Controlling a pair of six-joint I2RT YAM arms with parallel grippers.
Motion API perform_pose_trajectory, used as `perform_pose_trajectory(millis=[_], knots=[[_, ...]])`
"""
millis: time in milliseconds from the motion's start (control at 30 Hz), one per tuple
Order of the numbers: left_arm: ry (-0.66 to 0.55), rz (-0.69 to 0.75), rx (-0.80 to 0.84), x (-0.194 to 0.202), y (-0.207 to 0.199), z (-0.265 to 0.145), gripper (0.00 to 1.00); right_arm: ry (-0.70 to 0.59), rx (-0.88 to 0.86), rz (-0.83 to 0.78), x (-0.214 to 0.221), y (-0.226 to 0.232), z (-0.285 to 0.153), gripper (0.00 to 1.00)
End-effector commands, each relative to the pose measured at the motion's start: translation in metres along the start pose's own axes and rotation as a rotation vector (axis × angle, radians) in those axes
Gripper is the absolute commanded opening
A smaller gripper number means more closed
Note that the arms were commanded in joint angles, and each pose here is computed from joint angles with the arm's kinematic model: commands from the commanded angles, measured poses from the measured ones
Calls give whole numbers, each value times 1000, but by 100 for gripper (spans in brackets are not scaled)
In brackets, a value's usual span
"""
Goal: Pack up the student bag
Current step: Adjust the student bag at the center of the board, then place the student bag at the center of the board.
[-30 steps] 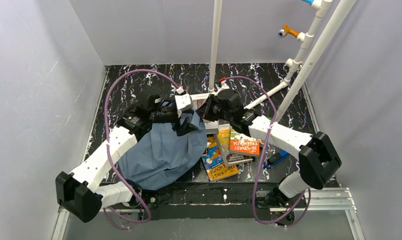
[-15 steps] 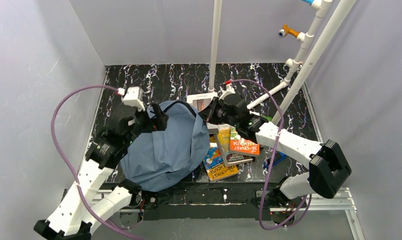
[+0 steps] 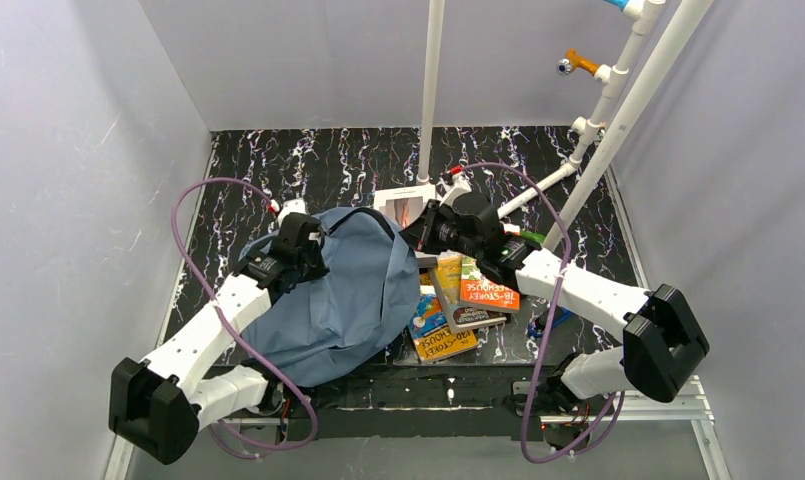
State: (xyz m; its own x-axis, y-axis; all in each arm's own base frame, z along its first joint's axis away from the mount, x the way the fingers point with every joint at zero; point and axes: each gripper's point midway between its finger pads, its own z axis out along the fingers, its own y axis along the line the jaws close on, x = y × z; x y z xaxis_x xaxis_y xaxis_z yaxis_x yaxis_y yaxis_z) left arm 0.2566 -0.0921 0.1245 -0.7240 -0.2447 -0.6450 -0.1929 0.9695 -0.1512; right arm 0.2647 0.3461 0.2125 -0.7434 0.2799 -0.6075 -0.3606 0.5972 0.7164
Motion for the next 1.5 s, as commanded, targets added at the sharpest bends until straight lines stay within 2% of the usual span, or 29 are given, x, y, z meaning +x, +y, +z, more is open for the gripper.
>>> perform_pose_trajectory(millis=[0, 167, 267, 367, 433, 500, 600, 767, 933, 1033, 1200, 1300, 1467], knots=[[-121, 82, 21, -29, 3, -12, 1, -21, -165, -80, -9, 37, -12, 1], [-452, 274, 48, -113, 2, -78, 0, 73, -215, -230, 20, 49, -7, 2], [-644, 409, 49, -161, -3, -119, 0, 129, -226, -313, 42, 55, -3, 10], [-775, 556, 49, -198, -18, -140, 0, 136, -200, -349, 51, 49, 5, 17], [-830, 620, 49, -215, -30, -141, 0, 135, -175, -364, 52, 43, 13, 32], [-829, 646, 78, -218, -41, -132, 0, 150, -139, -383, 53, 35, 24, 42], [-803, 639, 157, -195, -51, -102, 0, 202, -79, -403, 60, 22, 34, 54], [-637, 672, 204, -136, -46, -41, 0, 275, 74, -425, 75, -19, 30, 66], [-597, 664, 213, -119, -46, -19, 0, 256, 201, -493, 63, -45, 13, 78], [-588, 626, 175, -120, -40, -14, 0, 247, 244, -519, 52, -53, 4, 81], [-583, 594, 231, -115, -47, -15, 0, 209, 275, -542, 31, -44, -12, 81], [-580, 615, 254, -113, -52, -15, 0, 181, 265, -548, 16, -29, -24, 82], [-588, 702, 321, -104, -61, -18, 0, 118, 192, -556, -12, 10, -30, 90]])
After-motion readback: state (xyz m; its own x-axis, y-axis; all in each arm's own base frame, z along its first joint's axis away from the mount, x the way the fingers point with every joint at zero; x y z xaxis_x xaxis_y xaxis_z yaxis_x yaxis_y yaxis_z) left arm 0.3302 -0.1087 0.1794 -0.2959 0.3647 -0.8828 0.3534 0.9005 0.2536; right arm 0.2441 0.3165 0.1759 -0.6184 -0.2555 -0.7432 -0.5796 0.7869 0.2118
